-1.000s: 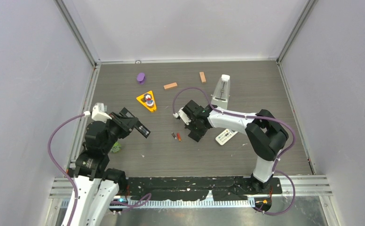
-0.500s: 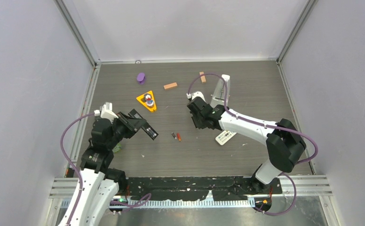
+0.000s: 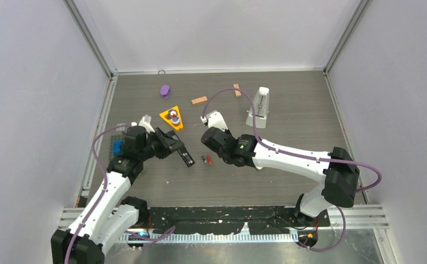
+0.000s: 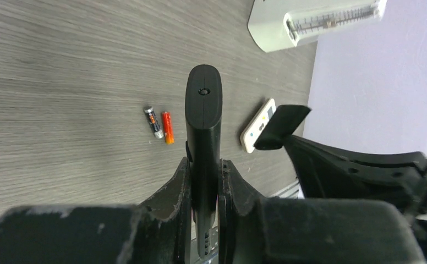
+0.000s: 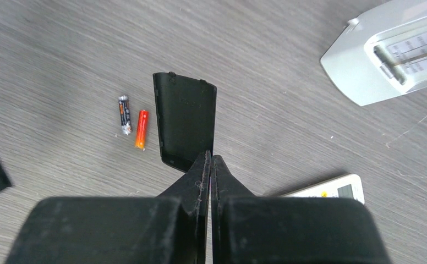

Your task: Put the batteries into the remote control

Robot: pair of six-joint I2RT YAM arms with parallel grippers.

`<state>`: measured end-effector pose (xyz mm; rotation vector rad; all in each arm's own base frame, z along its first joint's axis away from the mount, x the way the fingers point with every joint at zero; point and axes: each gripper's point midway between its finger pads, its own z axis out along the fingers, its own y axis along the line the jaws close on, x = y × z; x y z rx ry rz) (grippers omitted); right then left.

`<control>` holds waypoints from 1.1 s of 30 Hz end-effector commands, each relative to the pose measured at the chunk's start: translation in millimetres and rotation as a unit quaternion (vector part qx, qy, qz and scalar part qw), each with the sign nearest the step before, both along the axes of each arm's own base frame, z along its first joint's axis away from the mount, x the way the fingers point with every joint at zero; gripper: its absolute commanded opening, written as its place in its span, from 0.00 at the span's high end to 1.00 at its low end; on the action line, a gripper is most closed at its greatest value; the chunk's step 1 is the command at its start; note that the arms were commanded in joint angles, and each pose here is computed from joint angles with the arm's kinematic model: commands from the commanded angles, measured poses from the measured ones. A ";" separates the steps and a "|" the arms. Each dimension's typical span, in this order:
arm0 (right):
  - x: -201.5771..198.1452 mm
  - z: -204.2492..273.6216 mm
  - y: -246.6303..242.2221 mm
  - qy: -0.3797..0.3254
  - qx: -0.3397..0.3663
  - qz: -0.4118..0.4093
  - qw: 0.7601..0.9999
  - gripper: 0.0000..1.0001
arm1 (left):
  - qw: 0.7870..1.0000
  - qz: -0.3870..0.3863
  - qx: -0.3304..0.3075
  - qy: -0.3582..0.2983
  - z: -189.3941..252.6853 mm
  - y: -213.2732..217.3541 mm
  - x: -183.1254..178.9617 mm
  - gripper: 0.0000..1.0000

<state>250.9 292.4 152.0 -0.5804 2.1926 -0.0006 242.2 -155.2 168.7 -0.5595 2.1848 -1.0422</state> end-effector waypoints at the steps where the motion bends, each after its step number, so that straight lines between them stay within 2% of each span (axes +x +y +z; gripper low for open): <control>1: 2.5 47.8 1.8 -0.062 0.021 -0.031 0.997 0.95 | 0.998 -0.033 -0.027 -0.055 33.4 -24.0 12.4 1.00; 17: -33.2 48.4 39.0 -0.082 -0.091 0.025 0.992 0.95 | 0.998 0.007 -0.041 -0.051 30.5 -38.5 27.7 1.00; 33: -41.8 53.2 65.5 -0.093 -0.112 0.065 0.987 0.95 | 0.994 0.018 -0.077 -0.068 34.4 -43.2 27.7 1.00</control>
